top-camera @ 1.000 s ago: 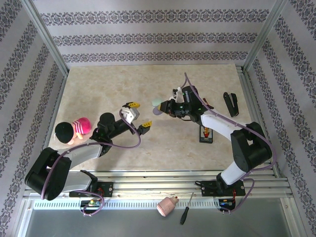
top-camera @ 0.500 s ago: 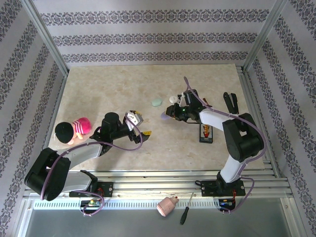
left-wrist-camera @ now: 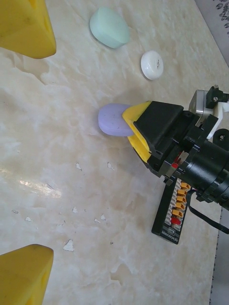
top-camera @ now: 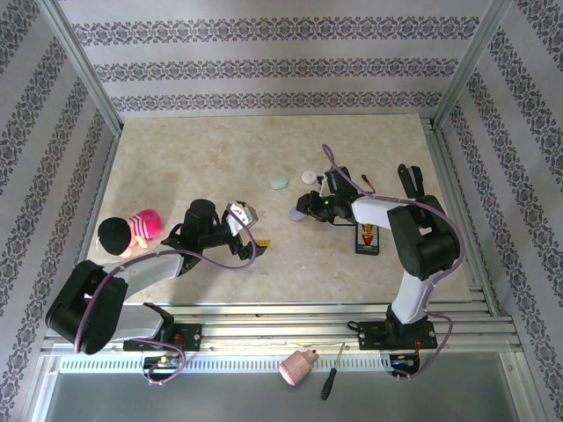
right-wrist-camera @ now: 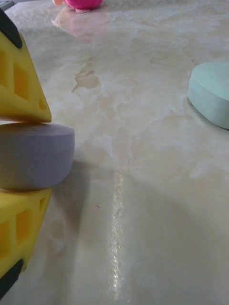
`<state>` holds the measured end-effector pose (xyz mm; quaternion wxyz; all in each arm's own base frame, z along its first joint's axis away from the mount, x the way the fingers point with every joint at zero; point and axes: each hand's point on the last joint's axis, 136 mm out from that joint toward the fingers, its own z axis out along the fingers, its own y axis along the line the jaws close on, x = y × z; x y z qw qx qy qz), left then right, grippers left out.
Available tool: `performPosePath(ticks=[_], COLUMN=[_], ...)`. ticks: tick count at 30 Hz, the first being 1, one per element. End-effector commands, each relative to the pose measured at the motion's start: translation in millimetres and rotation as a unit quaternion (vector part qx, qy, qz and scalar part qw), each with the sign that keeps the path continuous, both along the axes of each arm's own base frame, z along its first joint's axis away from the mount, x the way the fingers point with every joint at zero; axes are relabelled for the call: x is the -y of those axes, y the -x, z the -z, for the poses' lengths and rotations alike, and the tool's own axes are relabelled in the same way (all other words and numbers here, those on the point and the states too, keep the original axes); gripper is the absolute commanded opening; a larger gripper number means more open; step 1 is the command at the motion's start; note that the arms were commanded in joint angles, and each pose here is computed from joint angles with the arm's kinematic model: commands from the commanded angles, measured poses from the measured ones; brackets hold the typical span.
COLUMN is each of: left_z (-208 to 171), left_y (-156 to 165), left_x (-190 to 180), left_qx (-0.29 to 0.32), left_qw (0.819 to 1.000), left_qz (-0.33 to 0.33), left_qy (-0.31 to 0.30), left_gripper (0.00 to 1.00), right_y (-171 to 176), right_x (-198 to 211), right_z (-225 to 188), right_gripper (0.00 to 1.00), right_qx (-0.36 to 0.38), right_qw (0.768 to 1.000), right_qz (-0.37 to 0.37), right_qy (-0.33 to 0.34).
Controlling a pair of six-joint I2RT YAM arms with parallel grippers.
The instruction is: Insert the wireless bluetooth earbuds into the charging case
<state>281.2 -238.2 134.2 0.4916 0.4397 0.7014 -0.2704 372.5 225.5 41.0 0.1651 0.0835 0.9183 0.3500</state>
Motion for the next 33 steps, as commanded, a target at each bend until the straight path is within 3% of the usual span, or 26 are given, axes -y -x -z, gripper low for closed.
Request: performPosePath(ticks=[1,6,13,17,19,22,25,27,33], left_z=[-6,-10,-42,-47,-46,-38,-28,-19,1], left_y=[4,-4,-38,-56,-61,-67,-71,-73,-84], left_x=[6,2,-48,-93,-120,-147,-173,-186,-206], left_qx=[0.006,0.014,0.088,0.118,0.128,0.114,0.109,0.097,0.075], left_qw=[1.0,1.0,0.979,0.944,0.921,0.904,0.883,0.873,0.863], left_qz=[0.019,-0.009,-0.185,-0.306,-0.367,-0.411,-0.456,-0.477,-0.5], left_qy=[-0.001,0.001,0.009,-0.018,-0.028,-0.026,-0.026,-0.026,-0.005], left_gripper=[0.99,0.99,0.99,0.99,0.99,0.99,0.99,0.99,0.99], right_y=[2,-1,-7,-8,-7,-4,-2,-2,-8], right_x=[19,33,78,119,144,179,201,211,230], right_z=[7,-12,-55,-85,-99,-118,-119,-114,-88], right_gripper=[0.48,0.7,0.97,0.98,0.98,0.98,0.98,0.98,0.98], right_qx=[0.005,0.032,0.142,0.22,0.261,0.318,0.346,0.357,0.381], right_qw=[0.999,0.998,0.978,0.945,0.916,0.863,0.828,0.818,0.819], right_qz=[0.016,0.032,0.062,0.085,0.104,0.138,0.147,0.155,0.186], right_qy=[0.036,0.052,0.136,0.224,0.285,0.368,0.416,0.424,0.385])
